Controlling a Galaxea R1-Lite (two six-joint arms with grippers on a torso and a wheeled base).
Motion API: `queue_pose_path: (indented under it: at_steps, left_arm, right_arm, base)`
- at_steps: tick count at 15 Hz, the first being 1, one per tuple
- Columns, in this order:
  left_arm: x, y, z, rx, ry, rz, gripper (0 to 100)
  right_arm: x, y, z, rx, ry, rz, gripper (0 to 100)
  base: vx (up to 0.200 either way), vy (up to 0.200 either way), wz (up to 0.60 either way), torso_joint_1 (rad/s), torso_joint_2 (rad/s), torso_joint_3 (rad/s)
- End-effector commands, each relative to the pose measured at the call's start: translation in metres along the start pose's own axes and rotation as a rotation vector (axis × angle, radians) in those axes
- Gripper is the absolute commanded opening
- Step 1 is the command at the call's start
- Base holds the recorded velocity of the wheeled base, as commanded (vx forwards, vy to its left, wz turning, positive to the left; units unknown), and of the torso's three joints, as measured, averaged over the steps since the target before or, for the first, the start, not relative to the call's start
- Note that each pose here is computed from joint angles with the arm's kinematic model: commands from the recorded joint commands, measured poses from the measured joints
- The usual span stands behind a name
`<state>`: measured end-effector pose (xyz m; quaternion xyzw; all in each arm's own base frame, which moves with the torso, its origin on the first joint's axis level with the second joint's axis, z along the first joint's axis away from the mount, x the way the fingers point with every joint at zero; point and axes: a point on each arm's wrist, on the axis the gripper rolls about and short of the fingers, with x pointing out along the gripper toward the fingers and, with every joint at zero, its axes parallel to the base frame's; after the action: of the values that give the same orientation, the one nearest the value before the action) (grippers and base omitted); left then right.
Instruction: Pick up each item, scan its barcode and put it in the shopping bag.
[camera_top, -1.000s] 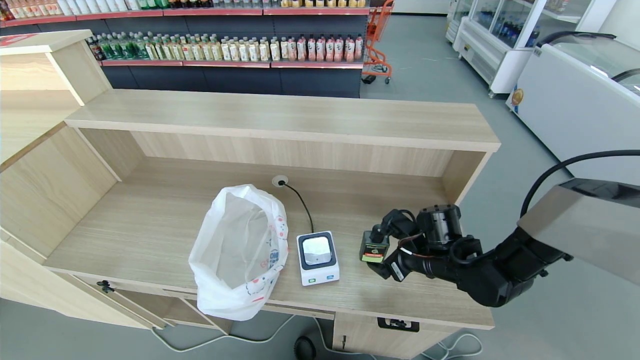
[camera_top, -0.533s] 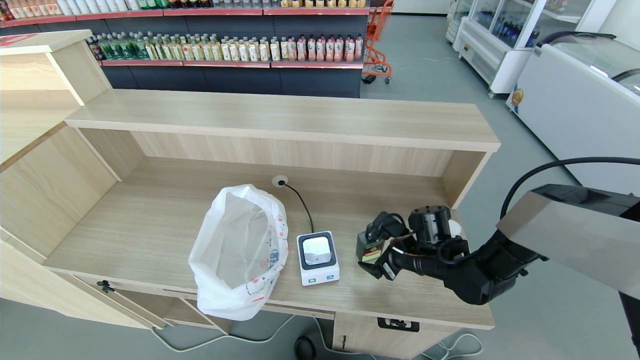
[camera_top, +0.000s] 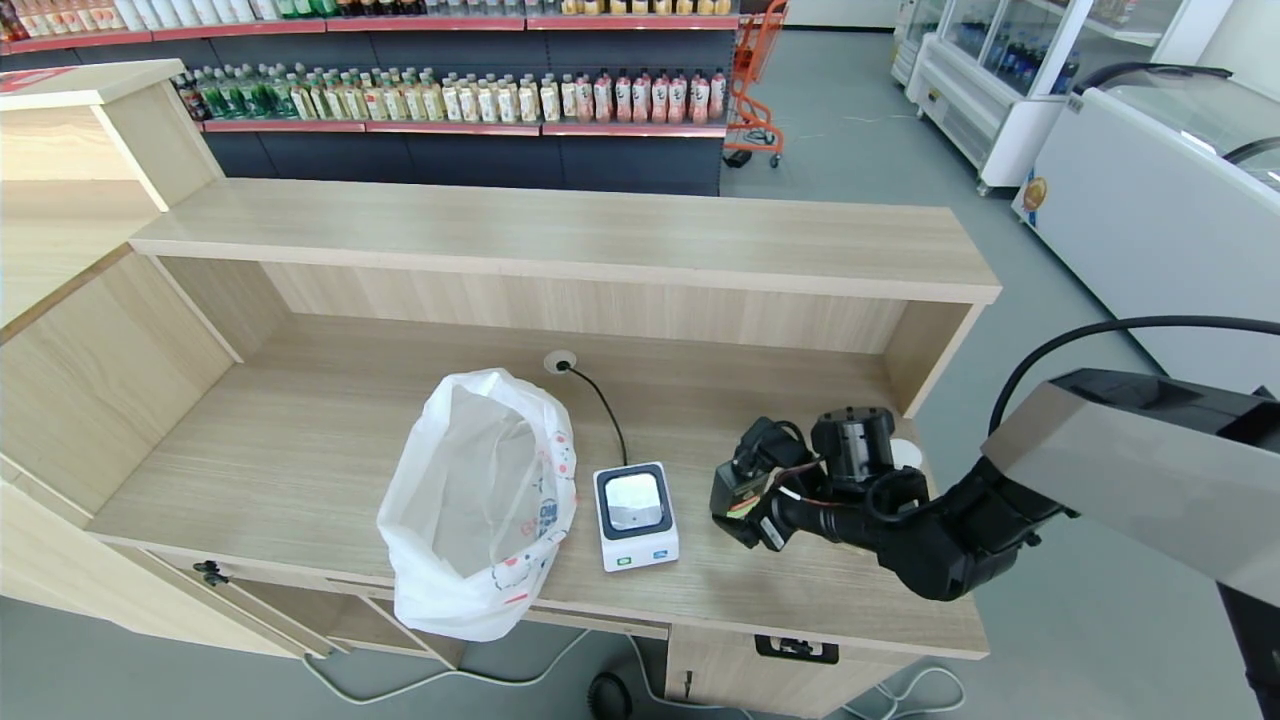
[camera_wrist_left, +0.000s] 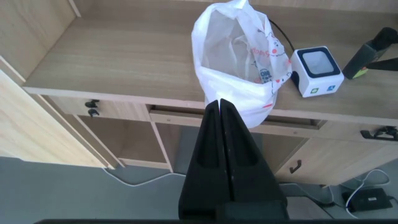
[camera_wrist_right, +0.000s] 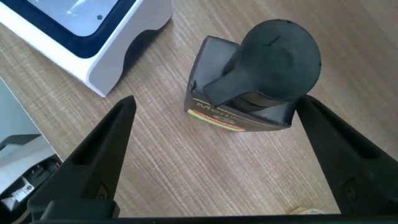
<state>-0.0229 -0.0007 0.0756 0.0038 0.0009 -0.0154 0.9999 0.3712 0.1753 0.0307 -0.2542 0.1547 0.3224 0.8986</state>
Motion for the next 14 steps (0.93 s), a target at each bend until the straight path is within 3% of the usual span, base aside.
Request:
queue_pose_path:
  at_steps: [1, 7, 10, 14]
  left_arm:
    - [0.000, 0.000, 0.000, 0.000, 0.001, 0.000, 0]
    - [0.000, 0.000, 0.000, 0.000, 0.001, 0.000, 0]
    - [0.000, 0.000, 0.000, 0.000, 0.001, 0.000, 0]
    - [0.000, 0.000, 0.000, 0.000, 0.001, 0.000, 0]
  right_arm:
    - [0.000, -0.005, 0.009, -0.001, -0.028, -0.017, 100]
    - [-0.015, -0.012, 0.003, -0.080, 0.013, -0.037, 100]
    - [-0.019, -0.014, -0.002, -0.111, 0.110, -0.091, 100]
    - [-0.004, -0.007, 0.007, -0.121, 0.076, -0.075, 100]
  base:
    - [0.000, 0.000, 0.00, 0.000, 0.00, 0.000]
    - [0.000, 0.000, 0.00, 0.000, 0.00, 0.000]
    - [0.000, 0.000, 0.00, 0.000, 0.00, 0.000]
    - [0.000, 0.000, 0.00, 0.000, 0.00, 0.000]
